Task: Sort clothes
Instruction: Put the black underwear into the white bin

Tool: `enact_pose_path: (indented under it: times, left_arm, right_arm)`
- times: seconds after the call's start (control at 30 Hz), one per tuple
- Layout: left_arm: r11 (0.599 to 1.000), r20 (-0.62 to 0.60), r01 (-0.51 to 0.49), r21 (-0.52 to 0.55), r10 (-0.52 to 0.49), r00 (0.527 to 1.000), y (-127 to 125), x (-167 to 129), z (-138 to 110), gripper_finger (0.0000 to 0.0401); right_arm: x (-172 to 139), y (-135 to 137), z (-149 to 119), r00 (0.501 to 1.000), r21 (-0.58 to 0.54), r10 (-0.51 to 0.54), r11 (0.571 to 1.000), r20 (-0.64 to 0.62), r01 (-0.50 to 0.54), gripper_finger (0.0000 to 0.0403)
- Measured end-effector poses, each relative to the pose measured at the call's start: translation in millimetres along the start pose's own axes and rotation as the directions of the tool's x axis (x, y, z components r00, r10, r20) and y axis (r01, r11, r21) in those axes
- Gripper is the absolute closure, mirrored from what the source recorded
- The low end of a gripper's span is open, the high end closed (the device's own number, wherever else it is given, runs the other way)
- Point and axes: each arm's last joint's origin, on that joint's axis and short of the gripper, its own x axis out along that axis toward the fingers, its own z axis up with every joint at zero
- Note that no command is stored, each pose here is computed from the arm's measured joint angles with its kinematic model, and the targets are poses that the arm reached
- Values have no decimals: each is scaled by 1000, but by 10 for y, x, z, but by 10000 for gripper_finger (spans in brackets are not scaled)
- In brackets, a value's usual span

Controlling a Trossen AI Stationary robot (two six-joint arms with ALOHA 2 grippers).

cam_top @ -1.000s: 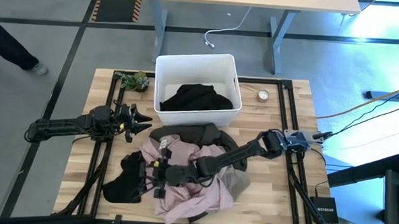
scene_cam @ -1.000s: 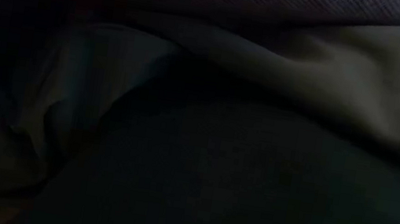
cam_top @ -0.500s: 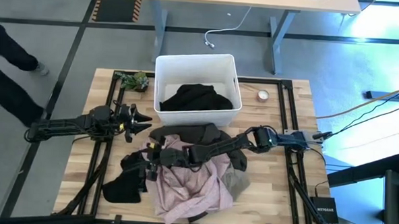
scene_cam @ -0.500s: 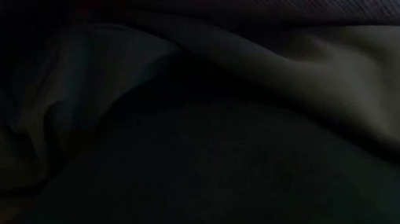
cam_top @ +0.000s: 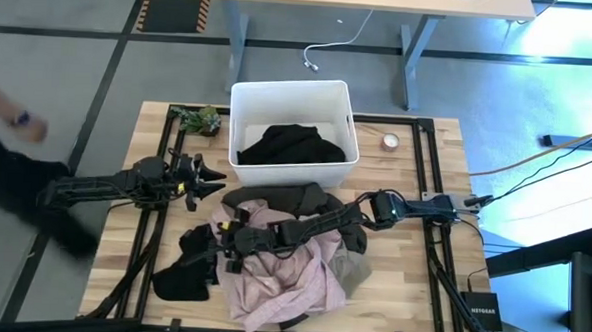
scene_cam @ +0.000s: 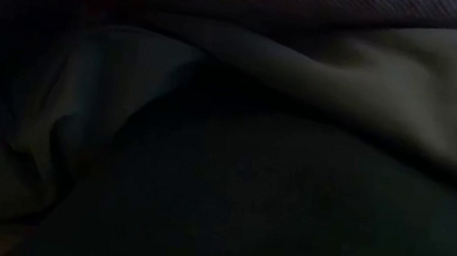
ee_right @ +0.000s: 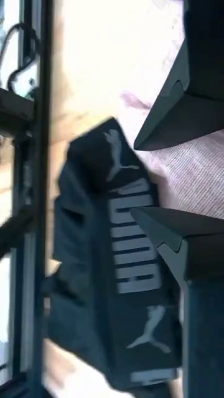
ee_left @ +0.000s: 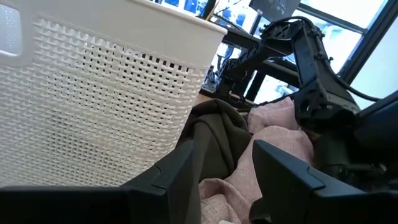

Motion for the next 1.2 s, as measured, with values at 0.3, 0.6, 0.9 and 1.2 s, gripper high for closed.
enact_pose_path:
  times: [0.3,0.6,0.9,1.2]
  left_arm:
    - [1000,0,0,-13,0,1000,0,0,0,244]
    - [999,0,0,-46,0,1000,0,0,0,244]
    - [1000,0,0,-23,0,1000,0,0,0,244]
    - [1000,0,0,0,0,1000,0,0,0,244]
  right_arm:
    - [-71,156,423,986,-8,42,999,160,-41,228]
    - [166,197,317,978,10,38,999,205,-41,228]
    - [259,134,-60,995,-64,25,998,-93,-31,228]
    - [254,151,-65,994,-78,44,996,-99,-52,270]
